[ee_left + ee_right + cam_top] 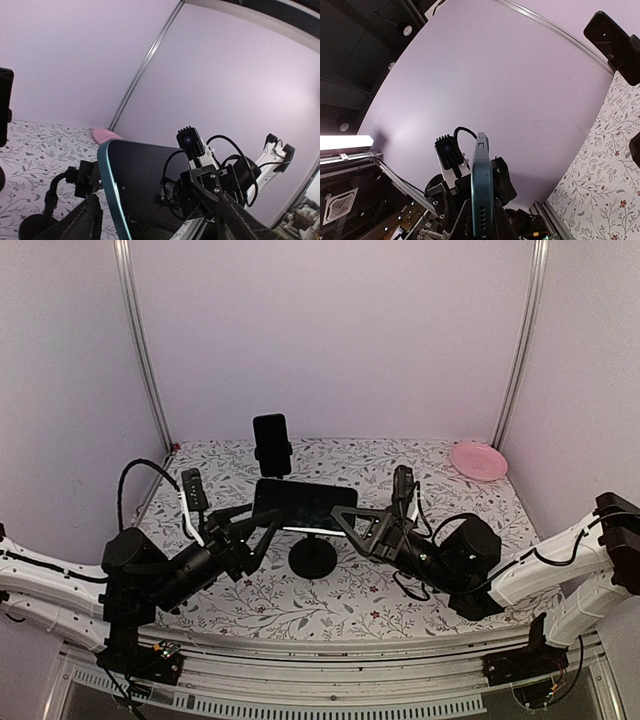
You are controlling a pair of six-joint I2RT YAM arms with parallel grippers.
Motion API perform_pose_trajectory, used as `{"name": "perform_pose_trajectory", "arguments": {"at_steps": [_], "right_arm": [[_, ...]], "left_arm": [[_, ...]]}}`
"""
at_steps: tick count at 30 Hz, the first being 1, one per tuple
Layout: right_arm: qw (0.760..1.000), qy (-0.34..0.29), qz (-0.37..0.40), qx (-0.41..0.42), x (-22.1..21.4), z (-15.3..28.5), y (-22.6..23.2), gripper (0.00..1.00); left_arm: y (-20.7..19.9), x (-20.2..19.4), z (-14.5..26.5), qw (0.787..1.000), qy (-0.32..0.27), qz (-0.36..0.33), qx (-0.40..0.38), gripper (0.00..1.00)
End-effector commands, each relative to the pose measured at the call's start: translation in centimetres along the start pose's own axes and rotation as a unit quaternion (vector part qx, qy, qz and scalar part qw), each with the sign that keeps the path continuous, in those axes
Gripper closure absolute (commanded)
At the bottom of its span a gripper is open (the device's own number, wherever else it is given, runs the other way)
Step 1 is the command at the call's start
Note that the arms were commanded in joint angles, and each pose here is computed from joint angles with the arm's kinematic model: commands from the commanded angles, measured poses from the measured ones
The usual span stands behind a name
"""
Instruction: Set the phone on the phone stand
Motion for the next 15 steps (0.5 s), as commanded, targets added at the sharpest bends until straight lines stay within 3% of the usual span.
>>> {"name": "perform_pose_trajectory", "arguments": {"at_steps": [1,4,7,15], "right_arm": [[0.988,-0.149,0.012,0.044,4.9,0.6,4.0,0.98],[0.984,-0.175,0.022,0.035,5.0,0.7,4.3,0.98],[0.982,-0.183,0.027,0.043,4.8,0.5,4.7,0.98],[0.985,-0.164,0.04,0.033,4.2,0.0,5.0,0.98]], "left_arm": [[-1.7,1.9,-0.9,0.998,-0.034,0.027,-0.047,0.4],[-1.8,2.1,-1.1,0.996,-0.039,0.045,-0.061,0.56],[-2.1,2.8,-1.0,0.994,-0.053,0.056,-0.077,0.65],[-2.9,3.3,-1.5,0.99,-0.042,0.057,-0.124,0.68]]}}
Point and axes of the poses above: each gripper's point midway between its finger pads, its own z axis back along the fingers, its own y axis along the line the jaws close on, x = y × z, the point moved 1 cm from there along z, back along the fingers, and after that the axes turned 14 degrees about z, right-handed, at the moved point
